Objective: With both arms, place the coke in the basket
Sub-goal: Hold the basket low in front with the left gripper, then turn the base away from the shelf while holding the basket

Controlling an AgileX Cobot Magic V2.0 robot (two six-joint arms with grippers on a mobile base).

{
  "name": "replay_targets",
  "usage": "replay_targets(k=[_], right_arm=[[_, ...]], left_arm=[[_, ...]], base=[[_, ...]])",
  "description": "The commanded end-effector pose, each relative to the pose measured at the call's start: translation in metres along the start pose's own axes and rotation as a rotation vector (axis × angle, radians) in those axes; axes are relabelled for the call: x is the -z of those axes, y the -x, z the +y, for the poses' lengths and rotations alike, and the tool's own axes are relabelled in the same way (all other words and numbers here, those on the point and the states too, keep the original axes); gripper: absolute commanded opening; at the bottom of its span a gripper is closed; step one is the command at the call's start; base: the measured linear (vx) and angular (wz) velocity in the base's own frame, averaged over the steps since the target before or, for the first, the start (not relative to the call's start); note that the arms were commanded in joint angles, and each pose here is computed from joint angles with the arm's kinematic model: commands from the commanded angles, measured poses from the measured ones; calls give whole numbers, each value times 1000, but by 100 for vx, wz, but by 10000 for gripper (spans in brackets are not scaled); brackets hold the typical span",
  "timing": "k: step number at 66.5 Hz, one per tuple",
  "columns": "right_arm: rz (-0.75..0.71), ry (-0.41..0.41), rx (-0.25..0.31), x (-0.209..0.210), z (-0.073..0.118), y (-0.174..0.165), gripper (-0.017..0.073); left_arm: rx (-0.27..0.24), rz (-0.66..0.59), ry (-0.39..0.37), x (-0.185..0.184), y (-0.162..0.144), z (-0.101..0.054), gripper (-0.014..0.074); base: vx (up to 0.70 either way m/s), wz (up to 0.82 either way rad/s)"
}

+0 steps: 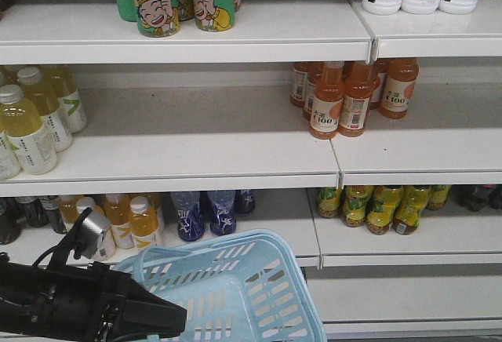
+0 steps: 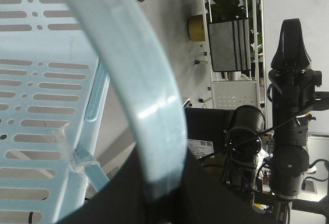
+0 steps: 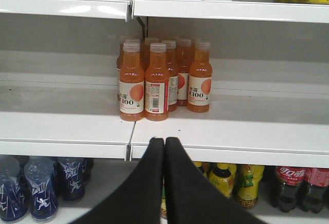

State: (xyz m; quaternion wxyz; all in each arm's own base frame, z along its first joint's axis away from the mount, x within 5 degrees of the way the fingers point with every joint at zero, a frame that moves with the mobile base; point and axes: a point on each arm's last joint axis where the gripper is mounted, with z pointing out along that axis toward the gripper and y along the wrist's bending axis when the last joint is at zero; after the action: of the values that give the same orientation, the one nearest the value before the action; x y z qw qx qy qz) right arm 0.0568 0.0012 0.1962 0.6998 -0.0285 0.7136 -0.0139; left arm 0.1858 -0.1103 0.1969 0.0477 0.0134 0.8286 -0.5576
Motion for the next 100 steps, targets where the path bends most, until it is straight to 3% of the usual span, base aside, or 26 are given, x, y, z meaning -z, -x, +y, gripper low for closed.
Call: replay_targets(k=[1,60,100], right_arm=[[-77,-11,6,1,-1,5,-10],[-77,-11,6,1,-1,5,-10],[-77,-11,6,1,-1,5,-10]], left_arm=[[-31,-22,-105,3,2,-18,-8],[-31,-22,-105,3,2,-18,-8],[-31,-22,-105,3,2,-18,-8]], base=[[0,0],[-1,-4],[-5,-39]])
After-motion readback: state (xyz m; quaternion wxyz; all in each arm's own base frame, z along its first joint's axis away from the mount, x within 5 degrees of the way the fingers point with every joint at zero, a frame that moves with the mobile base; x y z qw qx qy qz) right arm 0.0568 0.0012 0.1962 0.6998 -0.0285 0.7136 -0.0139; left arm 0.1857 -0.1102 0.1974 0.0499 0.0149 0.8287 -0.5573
